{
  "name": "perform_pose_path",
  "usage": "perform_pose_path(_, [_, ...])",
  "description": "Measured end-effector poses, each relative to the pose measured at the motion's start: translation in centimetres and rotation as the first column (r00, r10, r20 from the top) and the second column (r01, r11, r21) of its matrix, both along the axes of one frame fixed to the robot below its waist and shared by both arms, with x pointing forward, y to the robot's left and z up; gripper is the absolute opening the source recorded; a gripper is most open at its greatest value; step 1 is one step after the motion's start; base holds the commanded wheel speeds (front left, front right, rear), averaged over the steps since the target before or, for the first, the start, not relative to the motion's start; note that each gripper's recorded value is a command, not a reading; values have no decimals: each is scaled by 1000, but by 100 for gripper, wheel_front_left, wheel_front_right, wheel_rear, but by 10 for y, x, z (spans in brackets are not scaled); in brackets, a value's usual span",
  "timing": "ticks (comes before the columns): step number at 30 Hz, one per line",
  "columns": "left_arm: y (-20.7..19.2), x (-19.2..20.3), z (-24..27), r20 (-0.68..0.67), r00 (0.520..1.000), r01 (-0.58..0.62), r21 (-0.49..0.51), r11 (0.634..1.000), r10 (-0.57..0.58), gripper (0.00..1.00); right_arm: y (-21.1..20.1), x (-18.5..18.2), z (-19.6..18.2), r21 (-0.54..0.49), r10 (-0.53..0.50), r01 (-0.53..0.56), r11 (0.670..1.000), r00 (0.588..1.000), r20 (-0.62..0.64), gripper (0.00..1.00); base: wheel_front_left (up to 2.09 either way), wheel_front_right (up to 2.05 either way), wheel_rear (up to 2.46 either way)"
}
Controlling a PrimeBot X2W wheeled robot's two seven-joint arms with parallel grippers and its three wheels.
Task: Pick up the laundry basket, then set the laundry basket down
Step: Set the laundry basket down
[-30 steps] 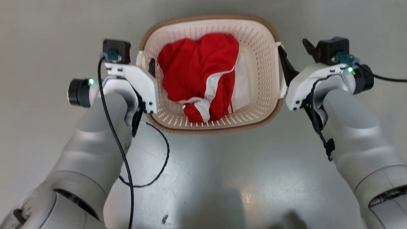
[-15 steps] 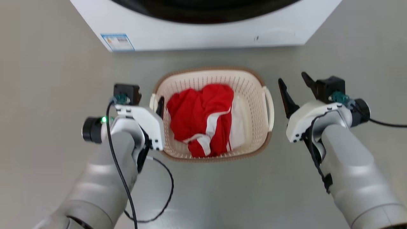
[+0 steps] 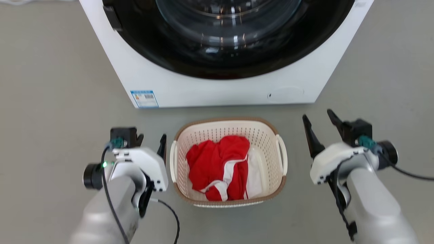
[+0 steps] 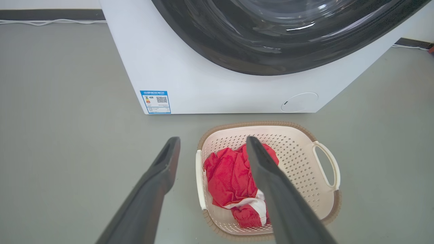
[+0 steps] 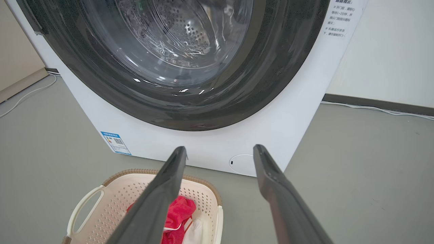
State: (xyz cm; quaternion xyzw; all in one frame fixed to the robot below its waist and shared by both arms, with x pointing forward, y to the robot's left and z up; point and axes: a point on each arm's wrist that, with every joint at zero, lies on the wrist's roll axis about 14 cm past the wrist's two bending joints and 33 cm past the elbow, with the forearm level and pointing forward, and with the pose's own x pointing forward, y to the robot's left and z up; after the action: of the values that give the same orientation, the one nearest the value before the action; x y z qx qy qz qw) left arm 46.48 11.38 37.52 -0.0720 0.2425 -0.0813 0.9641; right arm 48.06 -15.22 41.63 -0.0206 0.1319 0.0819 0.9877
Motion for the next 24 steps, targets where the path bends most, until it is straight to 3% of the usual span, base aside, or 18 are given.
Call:
perform_pose_path(14, [38,-55,41,139,977,-153,-77,985,162,100,-10,-62,32,6,-29,29,1000,995,96,100,0,0,0])
perform_pose_path(24, [66,-84,56,203,939,-259,-115,959,278,100,-15,-84,43,9,-38,37,999,989,142,100,0,0,0])
